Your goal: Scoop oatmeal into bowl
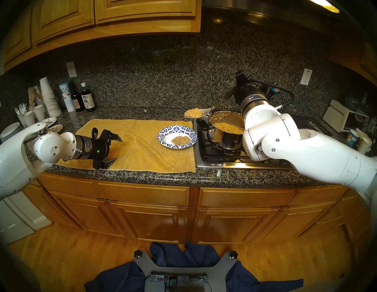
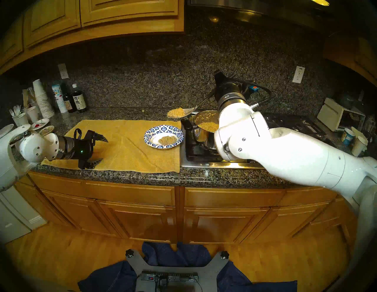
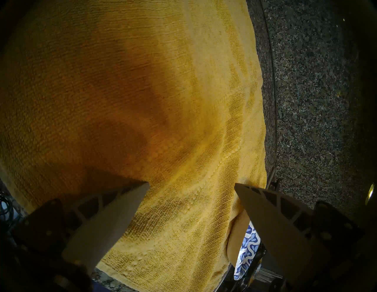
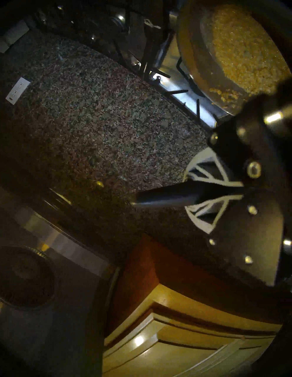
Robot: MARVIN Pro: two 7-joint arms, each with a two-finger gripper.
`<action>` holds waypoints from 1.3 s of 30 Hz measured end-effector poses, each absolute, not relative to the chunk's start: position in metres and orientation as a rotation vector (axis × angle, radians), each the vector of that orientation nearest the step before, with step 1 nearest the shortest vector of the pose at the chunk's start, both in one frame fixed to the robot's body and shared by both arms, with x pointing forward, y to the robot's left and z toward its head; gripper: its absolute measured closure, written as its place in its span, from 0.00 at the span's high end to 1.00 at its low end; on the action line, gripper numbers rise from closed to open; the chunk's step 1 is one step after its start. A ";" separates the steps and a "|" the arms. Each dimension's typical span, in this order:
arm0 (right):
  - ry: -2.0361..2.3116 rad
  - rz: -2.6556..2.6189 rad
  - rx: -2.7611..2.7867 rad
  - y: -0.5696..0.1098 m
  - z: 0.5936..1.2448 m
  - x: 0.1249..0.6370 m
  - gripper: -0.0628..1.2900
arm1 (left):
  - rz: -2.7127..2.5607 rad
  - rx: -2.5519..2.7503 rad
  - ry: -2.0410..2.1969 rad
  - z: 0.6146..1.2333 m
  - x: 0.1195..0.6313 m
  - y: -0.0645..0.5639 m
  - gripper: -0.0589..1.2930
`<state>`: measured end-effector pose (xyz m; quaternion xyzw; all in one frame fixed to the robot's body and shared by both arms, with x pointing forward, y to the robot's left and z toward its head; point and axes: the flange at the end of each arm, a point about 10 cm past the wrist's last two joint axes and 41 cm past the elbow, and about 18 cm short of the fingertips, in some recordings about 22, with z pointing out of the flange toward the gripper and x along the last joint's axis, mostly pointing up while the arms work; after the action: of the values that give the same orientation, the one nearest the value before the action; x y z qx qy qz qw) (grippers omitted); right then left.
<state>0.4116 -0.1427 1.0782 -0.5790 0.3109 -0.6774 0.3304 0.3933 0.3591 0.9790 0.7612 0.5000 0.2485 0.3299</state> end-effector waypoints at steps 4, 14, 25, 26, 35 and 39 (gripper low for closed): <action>0.770 -1.787 -1.548 -0.128 1.072 0.416 0.02 | 0.650 1.991 1.308 0.979 0.393 0.359 0.95; 0.699 -1.823 -1.613 -0.097 1.060 0.431 0.02 | 0.650 1.991 1.308 0.979 0.393 0.359 0.95; 0.576 -1.953 -1.699 -0.068 1.045 0.449 0.02 | 0.650 1.991 1.308 0.979 0.393 0.359 0.95; 0.565 -1.966 -1.709 -0.066 1.043 0.450 0.02 | 0.650 1.991 1.308 0.979 0.393 0.359 0.95; 0.375 -2.137 -1.798 -0.045 1.014 0.452 0.02 | 0.650 1.991 1.308 0.979 0.393 0.359 0.95; 0.286 -2.212 -1.799 -0.036 1.008 0.449 0.02 | 0.650 1.991 1.308 0.979 0.393 0.359 0.95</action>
<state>0.4492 -0.0356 1.0077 -0.6218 0.0990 -0.7646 0.1378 0.3932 0.3591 0.9790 0.7613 0.4999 0.2484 0.3299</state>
